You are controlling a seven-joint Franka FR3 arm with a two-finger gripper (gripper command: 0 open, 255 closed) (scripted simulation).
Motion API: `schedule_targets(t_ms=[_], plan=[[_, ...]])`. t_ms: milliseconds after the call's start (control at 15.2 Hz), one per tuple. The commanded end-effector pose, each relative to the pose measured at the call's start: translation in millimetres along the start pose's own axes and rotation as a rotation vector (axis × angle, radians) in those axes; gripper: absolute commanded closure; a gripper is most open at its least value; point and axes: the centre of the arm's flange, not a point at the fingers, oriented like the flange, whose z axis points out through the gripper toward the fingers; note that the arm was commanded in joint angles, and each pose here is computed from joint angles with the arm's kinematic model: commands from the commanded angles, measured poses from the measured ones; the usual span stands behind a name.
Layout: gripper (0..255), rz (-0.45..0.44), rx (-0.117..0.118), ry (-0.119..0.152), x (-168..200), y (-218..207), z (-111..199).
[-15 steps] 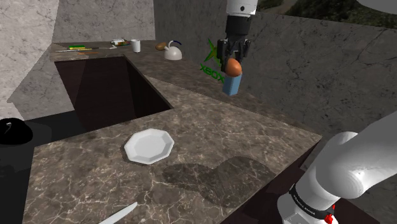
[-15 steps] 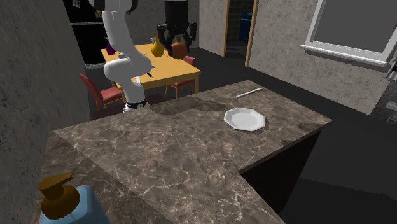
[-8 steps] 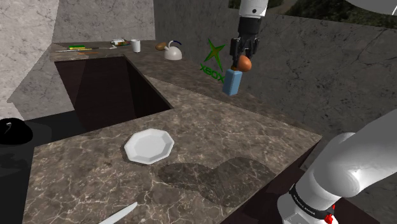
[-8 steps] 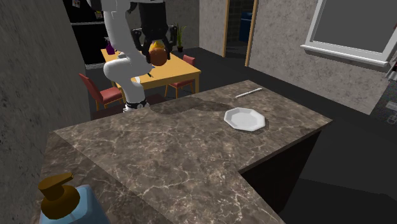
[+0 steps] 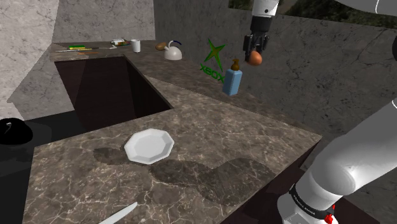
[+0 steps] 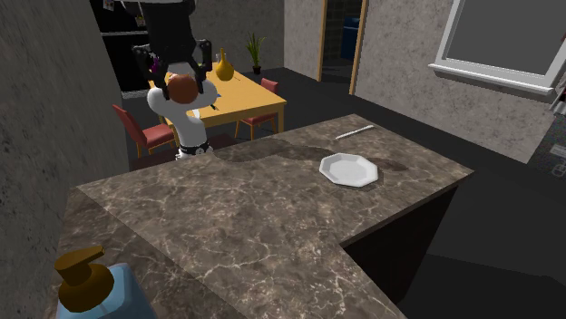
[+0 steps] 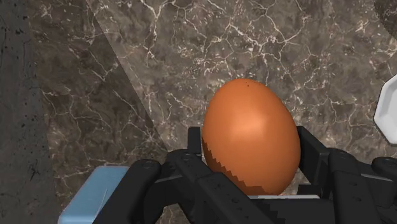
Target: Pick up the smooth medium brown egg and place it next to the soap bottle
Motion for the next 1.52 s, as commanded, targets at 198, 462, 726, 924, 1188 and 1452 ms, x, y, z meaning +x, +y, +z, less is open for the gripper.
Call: schedule_targets(t_ms=[198,462,726,924,1188,1452], plan=[[255,-0.001,-0.001,0.0,16.4,65.0,-1.0],[255,-0.001,-0.001,0.0,28.8,116.3,-2.7],[255,-0.001,-0.001,0.0,41.2,167.6,-4.4],[255,-0.001,-0.001,0.0,50.5,206.0,-5.7],[255,-0.001,-0.001,0.0,62.9,257.3,-7.4],[255,-0.001,-0.001,0.0,64.2,259.4,8.4]])
